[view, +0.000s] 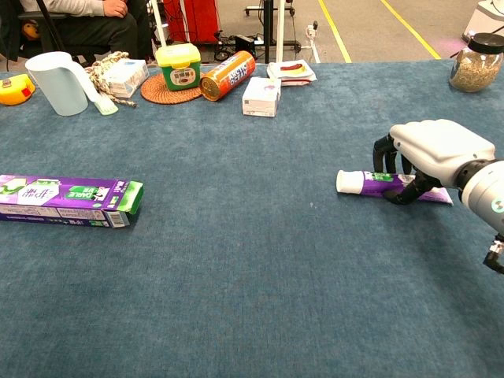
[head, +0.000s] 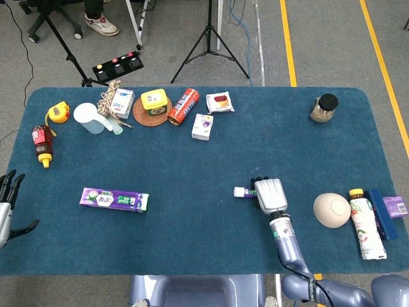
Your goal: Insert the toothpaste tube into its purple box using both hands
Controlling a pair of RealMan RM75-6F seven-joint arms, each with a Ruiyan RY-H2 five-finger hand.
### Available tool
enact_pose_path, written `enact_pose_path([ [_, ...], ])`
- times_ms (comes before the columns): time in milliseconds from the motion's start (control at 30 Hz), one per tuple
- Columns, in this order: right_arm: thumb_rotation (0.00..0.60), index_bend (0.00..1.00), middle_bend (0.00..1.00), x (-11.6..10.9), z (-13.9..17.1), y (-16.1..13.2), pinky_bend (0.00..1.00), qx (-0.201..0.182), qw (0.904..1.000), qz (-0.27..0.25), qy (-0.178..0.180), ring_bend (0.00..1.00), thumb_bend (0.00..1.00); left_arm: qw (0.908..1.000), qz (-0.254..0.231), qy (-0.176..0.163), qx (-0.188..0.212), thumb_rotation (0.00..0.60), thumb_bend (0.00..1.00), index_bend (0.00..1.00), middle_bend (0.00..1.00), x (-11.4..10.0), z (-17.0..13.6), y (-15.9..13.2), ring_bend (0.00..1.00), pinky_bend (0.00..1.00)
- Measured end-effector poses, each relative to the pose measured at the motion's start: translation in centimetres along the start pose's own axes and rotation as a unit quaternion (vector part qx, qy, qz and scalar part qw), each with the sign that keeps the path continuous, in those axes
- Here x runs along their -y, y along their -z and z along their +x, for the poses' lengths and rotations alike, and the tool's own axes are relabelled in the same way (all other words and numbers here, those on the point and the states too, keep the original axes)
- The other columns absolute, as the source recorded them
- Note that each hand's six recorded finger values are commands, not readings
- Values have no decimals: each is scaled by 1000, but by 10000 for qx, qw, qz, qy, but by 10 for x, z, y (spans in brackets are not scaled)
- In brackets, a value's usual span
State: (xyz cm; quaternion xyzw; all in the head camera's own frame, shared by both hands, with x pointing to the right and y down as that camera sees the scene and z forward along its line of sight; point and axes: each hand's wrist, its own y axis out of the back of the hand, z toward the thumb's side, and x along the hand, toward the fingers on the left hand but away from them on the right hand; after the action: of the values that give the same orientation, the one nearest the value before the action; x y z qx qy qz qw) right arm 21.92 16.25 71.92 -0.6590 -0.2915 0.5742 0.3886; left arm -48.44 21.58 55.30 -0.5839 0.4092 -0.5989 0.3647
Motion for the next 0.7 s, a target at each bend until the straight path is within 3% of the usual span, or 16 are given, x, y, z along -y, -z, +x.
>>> enact_pose_path([
  [433, 600, 521, 534, -26, 12, -10, 660, -517, 9978, 138, 387, 517, 485, 9999, 16, 94, 85, 600, 61, 0, 0, 3, 4, -4, 0, 76],
  [700, 600, 522, 534, -47, 26, -28, 660, -951, 9933, 395, 528, 518, 486, 9945, 379, 268, 938, 600, 64, 0, 0, -1, 24, -38, 0, 76],
])
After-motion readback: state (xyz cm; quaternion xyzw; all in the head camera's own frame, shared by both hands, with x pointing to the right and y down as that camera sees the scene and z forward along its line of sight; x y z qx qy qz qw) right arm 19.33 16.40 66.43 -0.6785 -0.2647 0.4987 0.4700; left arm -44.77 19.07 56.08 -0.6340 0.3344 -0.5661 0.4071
